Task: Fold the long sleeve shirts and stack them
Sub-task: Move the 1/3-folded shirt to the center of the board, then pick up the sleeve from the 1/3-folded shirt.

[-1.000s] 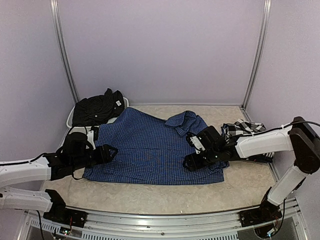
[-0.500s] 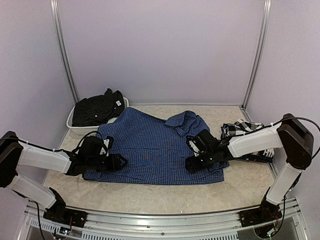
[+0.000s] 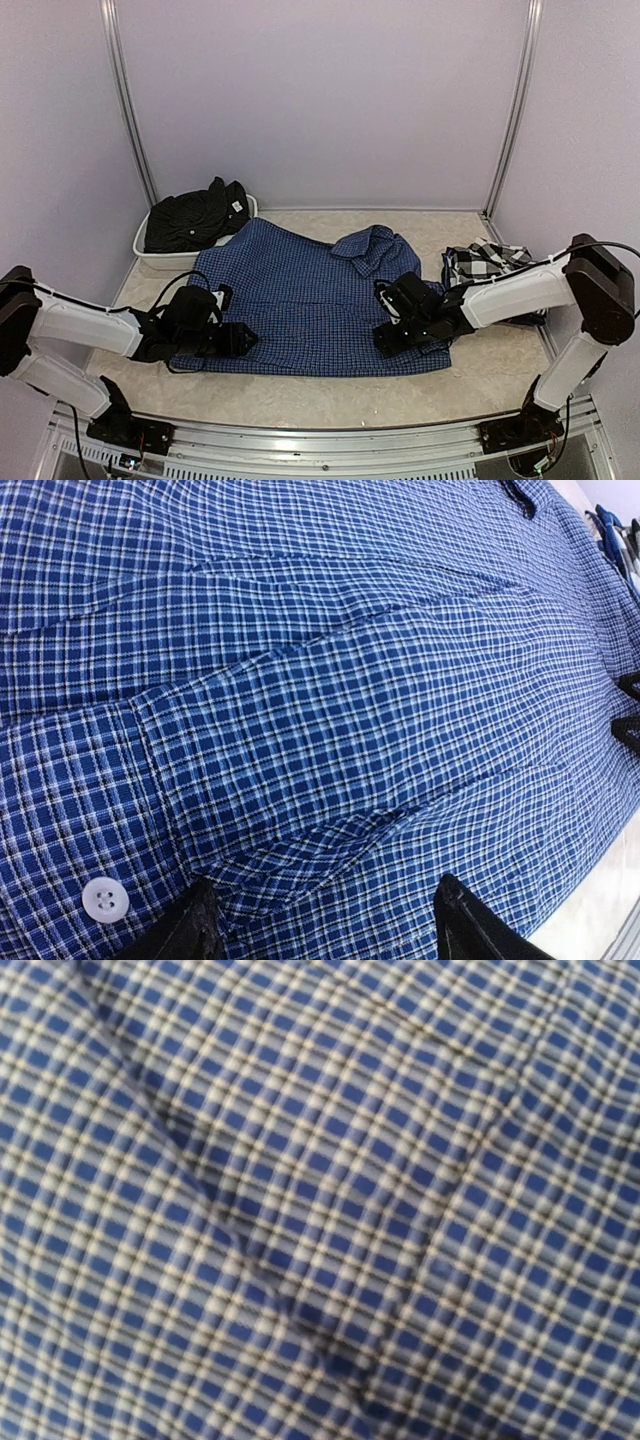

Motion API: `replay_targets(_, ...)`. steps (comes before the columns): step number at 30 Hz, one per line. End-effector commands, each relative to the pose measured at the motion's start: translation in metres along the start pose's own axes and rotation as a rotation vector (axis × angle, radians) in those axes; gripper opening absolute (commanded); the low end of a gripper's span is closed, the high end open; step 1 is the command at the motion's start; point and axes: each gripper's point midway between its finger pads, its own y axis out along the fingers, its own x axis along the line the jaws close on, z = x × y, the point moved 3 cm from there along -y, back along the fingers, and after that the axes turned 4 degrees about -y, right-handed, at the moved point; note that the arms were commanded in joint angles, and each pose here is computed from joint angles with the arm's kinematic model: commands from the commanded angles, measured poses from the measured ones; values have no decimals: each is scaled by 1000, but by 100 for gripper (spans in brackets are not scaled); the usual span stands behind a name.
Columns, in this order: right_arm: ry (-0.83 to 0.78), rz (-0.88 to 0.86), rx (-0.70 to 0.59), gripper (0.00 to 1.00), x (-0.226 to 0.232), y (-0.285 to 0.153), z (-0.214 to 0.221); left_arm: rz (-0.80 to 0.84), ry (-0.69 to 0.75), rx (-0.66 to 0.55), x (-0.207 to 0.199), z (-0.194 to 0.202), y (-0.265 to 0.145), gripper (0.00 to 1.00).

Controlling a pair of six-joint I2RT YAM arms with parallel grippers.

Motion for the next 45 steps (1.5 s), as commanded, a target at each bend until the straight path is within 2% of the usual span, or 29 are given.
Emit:
replay_targets(1,7,48,213,72,-4,-3,71,-94,-30,67,13,35,-12,70)
replay_targets(9,45,61,285,72,13,-21,114,-145,-67,147,14,85,-35,70)
replay_targets(14,49,94,313,73,20,-34,129,-154,-65,131,11,88,-46,71)
replay_targets(17,46,115,288,74,21,-43,120,-140,-63,96,3,76,-55,72)
replay_targets(21,12,119,161,80,25,-57,74,-76,-52,11,-19,49,-69,74)
replay_targets(25,15,85,12,82,23,-70,11,-30,-36,-104,-40,17,-84,88)
replay_targets(30,98,0,-188,83,-4,-78,-70,-12,20,-236,-62,-21,-99,98)
replay_targets(33,144,-41,-280,83,-21,-78,-114,-9,52,-297,-72,-40,-104,99)
replay_targets(41,221,-123,-317,80,-45,-36,-182,-11,57,-372,-80,-78,-99,99)
replay_targets(45,252,-135,-274,76,-48,-6,-185,20,37,-384,-81,-88,-96,99)
